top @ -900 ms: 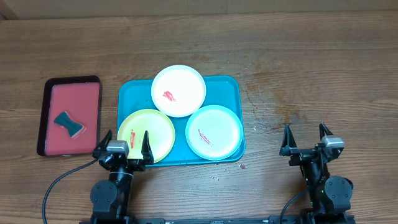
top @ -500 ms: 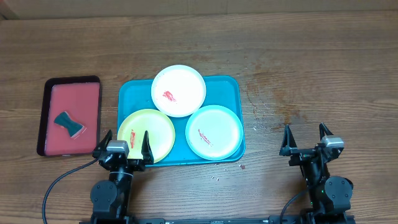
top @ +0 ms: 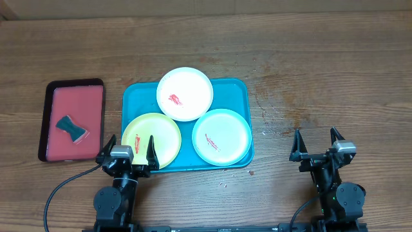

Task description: Clean dirty plates on tray and stack at the side

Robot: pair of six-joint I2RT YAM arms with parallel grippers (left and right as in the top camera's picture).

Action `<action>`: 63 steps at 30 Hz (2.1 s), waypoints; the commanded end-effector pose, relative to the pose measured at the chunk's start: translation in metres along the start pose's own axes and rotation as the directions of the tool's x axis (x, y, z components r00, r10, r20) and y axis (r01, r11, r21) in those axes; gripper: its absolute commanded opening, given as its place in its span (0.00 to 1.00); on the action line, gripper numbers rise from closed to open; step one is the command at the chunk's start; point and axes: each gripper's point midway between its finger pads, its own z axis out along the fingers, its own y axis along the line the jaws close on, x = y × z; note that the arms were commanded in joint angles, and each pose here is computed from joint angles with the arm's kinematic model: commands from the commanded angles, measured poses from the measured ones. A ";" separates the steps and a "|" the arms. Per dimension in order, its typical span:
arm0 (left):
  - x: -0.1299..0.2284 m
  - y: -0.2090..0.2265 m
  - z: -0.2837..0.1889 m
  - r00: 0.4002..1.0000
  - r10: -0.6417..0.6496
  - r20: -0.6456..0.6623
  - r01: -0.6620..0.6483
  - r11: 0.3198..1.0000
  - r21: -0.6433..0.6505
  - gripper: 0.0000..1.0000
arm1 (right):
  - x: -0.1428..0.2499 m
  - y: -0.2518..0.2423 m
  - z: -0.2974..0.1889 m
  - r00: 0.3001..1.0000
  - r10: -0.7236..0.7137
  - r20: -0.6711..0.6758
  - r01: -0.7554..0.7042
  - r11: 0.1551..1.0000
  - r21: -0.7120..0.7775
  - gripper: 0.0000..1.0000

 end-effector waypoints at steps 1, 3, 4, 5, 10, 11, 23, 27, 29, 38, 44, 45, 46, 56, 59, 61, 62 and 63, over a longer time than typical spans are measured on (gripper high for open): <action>-0.001 0.000 0.000 1.000 0.023 0.007 -0.023 1.000 -0.005 1.00 | 0.001 -0.001 0.000 1.000 -0.007 0.007 0.007 1.000 0.006 1.00; -0.001 0.000 0.000 1.000 0.023 0.007 -0.023 1.000 -0.005 1.00 | 0.001 -0.001 0.000 1.000 -0.007 0.008 0.007 1.000 0.006 1.00; -0.001 0.000 0.000 1.000 0.023 0.007 -0.023 1.000 -0.005 1.00 | 0.001 -0.001 0.000 1.000 -0.007 0.007 0.007 1.000 0.006 1.00; -0.001 0.000 0.000 1.000 0.023 0.007 -0.023 1.000 -0.005 1.00 | 0.001 -0.001 0.000 1.000 -0.007 0.007 0.007 1.000 0.006 1.00; -0.001 0.000 0.000 1.000 0.023 0.007 -0.023 1.000 -0.005 1.00 | 0.001 -0.001 0.000 1.000 -0.007 0.007 0.007 1.000 0.006 1.00; -0.001 0.000 0.000 1.000 0.023 0.007 -0.023 1.000 -0.005 1.00 | 0.001 -0.001 0.000 1.000 -0.007 0.007 0.007 1.000 0.006 1.00; -0.001 0.000 0.000 1.000 0.023 0.007 -0.023 1.000 -0.005 1.00 | 0.001 -0.001 0.000 1.000 -0.007 0.007 0.007 1.000 0.006 1.00; -0.001 0.000 0.000 1.000 0.023 0.007 -0.023 1.000 -0.005 1.00 | 0.001 -0.001 0.000 1.000 -0.007 0.007 0.007 1.000 0.006 1.00; -0.001 0.000 0.000 1.000 0.023 0.007 -0.023 1.000 -0.005 1.00 | 0.001 -0.001 0.000 1.000 -0.007 0.007 0.007 1.000 0.006 1.00; -0.001 0.000 0.000 1.000 0.023 0.007 -0.023 1.000 -0.005 1.00 | 0.001 -0.001 0.000 1.000 -0.007 0.007 0.007 1.000 0.006 1.00; -0.003 0.012 -0.001 0.984 0.178 0.006 -0.177 0.982 -0.073 1.00 | 0.001 -0.001 0.000 1.000 -0.007 0.007 0.007 1.000 0.006 1.00; -0.004 0.014 -0.001 0.974 0.228 0.000 -0.227 0.970 -0.086 1.00 | 0.001 -0.001 0.000 1.000 -0.007 0.007 0.007 1.000 0.006 1.00; -0.004 0.014 -0.001 0.965 0.262 -0.003 -0.261 0.961 -0.086 1.00 | 0.001 -0.001 0.000 1.000 -0.007 0.007 0.007 1.000 0.006 1.00; -0.036 -0.055 -0.012 0.971 0.140 0.193 -0.192 0.939 0.285 1.00 | 0.001 -0.001 0.000 1.000 -0.007 0.007 0.007 1.000 0.006 1.00; -0.062 -0.086 -0.031 0.931 0.135 0.338 -0.279 0.862 0.423 1.00 | 0.001 -0.001 0.000 1.000 -0.007 0.007 0.007 1.000 0.006 1.00; -0.088 -0.088 -0.042 0.880 0.143 0.452 -0.339 0.856 0.389 1.00 | 0.001 -0.001 0.000 1.000 -0.007 0.007 0.007 1.000 0.006 1.00; -0.099 -0.089 -0.047 0.849 0.163 0.502 -0.378 0.851 0.364 1.00 | 0.001 -0.001 0.000 1.000 -0.007 0.007 0.007 1.000 0.006 1.00; -0.111 -0.088 -0.052 0.816 0.184 0.548 -0.413 0.849 0.330 1.00 | 0.001 -0.001 0.000 1.000 -0.007 0.007 0.007 1.000 0.006 1.00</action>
